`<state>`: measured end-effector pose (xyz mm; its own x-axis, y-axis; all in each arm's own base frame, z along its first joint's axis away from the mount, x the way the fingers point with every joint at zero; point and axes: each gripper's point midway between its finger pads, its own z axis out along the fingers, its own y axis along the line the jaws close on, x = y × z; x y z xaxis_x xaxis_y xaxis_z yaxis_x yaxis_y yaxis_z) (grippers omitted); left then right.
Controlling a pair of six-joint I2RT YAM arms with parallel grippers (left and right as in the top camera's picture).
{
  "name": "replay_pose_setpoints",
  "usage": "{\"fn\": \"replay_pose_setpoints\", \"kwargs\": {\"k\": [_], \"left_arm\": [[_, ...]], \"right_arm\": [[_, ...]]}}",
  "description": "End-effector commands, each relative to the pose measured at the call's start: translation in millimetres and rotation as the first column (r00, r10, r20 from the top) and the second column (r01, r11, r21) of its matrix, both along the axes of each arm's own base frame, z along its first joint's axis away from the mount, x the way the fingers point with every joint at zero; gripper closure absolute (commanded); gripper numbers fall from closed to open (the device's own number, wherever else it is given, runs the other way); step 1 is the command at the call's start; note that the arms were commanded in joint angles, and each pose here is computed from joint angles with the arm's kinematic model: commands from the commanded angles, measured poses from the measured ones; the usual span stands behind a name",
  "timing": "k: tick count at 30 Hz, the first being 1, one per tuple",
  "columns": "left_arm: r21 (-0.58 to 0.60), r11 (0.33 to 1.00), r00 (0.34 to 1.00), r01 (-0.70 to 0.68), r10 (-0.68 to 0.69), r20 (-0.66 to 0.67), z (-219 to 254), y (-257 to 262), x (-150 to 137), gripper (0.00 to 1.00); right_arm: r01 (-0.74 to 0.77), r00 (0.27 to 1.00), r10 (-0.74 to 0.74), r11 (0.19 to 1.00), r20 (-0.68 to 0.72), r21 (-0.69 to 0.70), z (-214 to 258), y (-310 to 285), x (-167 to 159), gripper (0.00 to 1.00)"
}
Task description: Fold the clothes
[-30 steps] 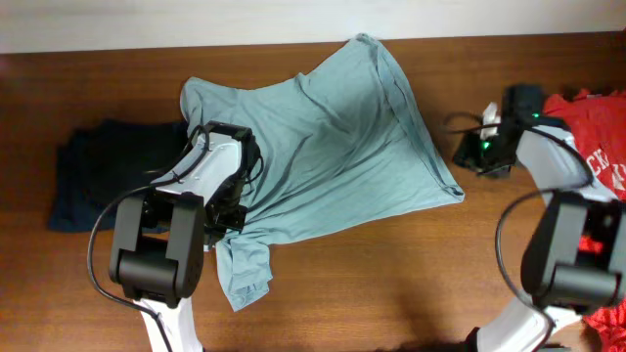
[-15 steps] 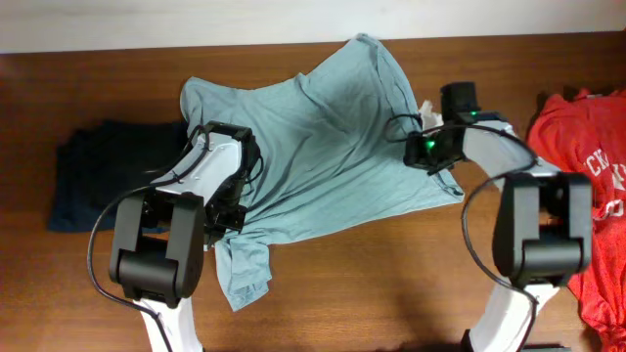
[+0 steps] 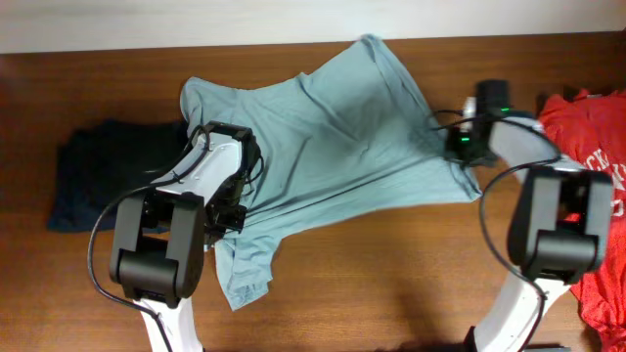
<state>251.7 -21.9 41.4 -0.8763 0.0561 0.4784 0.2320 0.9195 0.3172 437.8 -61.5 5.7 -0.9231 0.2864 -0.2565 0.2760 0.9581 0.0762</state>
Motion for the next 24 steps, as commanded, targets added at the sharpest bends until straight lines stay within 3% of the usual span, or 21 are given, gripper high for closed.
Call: {"fn": "replay_pose_setpoints", "kwargs": {"k": [1, 7, 11, 17, 20, 24], "left_arm": [[0.032, 0.999, 1.0, -0.005, 0.005, 0.005, 2, 5, 0, 0.99], [0.032, 0.999, 1.0, -0.005, 0.005, 0.004, 2, 5, -1, 0.99], [0.034, 0.999, 1.0, -0.005, 0.005, 0.001, 3, 5, -1, 0.99], [0.037, 0.999, 1.0, -0.003, 0.003, 0.001, 3, 6, -1, 0.99], [0.038, 0.999, 1.0, -0.003, 0.003, -0.005, 4, 6, -2, 1.0], [0.039, 0.999, 1.0, -0.003, 0.003, -0.006, 4, 6, -3, 0.99]], "right_arm": [[0.114, 0.993, -0.115, 0.993, 0.024, 0.042, 21, -44, 4, 0.96], [0.128, 0.991, -0.133, 0.982, 0.028, 0.135, 53, -50, 8, 0.96], [-0.108, 0.99, 0.072, 0.937, 0.119, 0.331, 71, 18, 24, 0.94], [-0.256, 0.966, 0.243, 0.947, 0.085, 0.196, 52, 87, 28, 0.95], [-0.29, 0.956, 0.285, 0.951, 0.064, 0.102, 38, 101, 32, 0.95], [-0.303, 0.953, 0.301, 0.949, 0.035, 0.084, 16, 109, 34, 0.95]]}}
